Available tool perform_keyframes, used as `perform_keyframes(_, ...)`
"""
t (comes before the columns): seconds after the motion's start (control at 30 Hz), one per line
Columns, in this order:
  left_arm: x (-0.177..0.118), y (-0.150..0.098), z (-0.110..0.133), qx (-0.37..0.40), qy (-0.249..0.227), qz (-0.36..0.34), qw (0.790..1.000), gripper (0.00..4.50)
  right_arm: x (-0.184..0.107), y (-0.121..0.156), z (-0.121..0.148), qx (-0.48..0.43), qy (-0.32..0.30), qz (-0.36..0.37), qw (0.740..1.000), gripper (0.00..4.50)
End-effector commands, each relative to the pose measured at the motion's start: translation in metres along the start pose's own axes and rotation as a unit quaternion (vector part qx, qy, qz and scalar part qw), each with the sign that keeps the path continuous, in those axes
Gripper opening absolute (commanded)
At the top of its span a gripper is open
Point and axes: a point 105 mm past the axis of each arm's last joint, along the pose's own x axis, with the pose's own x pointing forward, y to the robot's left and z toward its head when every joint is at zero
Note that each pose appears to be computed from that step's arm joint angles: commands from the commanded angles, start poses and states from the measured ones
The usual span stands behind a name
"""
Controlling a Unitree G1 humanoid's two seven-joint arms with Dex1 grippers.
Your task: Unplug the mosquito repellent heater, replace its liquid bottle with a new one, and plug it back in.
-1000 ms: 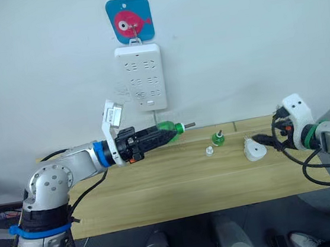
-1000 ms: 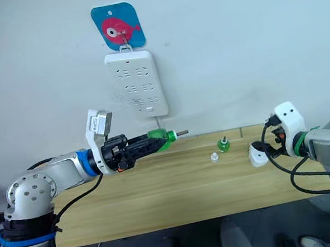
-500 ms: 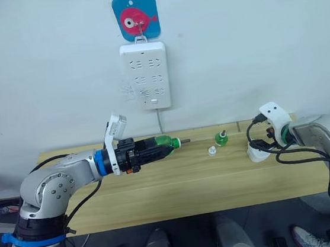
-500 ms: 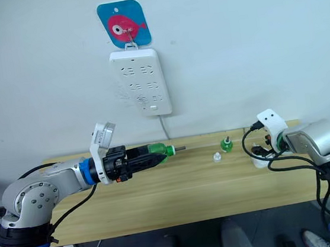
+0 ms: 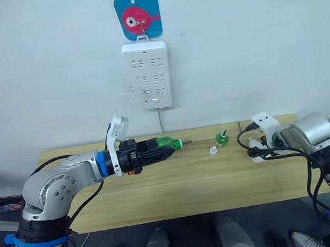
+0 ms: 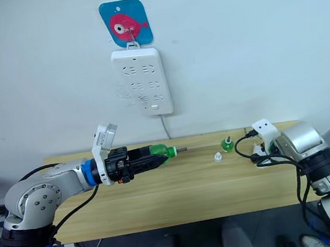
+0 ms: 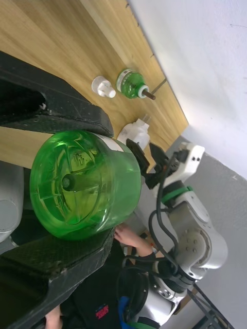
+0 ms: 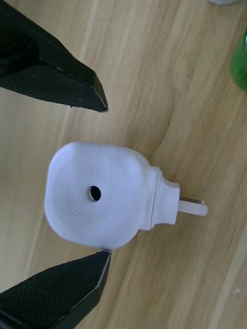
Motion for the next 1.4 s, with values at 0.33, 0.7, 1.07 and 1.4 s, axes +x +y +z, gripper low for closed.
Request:
perform_keyframes(0.33, 0.0, -0.009, 0.006, 0.026, -0.01, -0.013, 1.0, 2.3, 0.01, -0.016, 0.006, 0.006, -0.007, -0.024, 1.0, 4.5)
perform_keyframes(0.7, 0.001, -0.008, 0.006, 0.027, -0.012, -0.014, 0.999, 2.3, 0.016, -0.017, 0.001, 0.028, -0.004, 0.002, 1.0, 3.91)
perform_keyframes(1.07, 0.001, -0.007, 0.007, 0.028, -0.01, -0.019, 0.999, 2.3, -0.006, -0.02, 0.01, 0.042, -0.05, 0.022, 0.998, 2.98)
perform_keyframes(1.4, -0.002, -0.005, 0.027, 0.01, -0.022, -0.042, 0.999, 2.3, -0.108, 0.017, 0.043, 0.069, -0.264, 0.25, 0.929, 2.98)
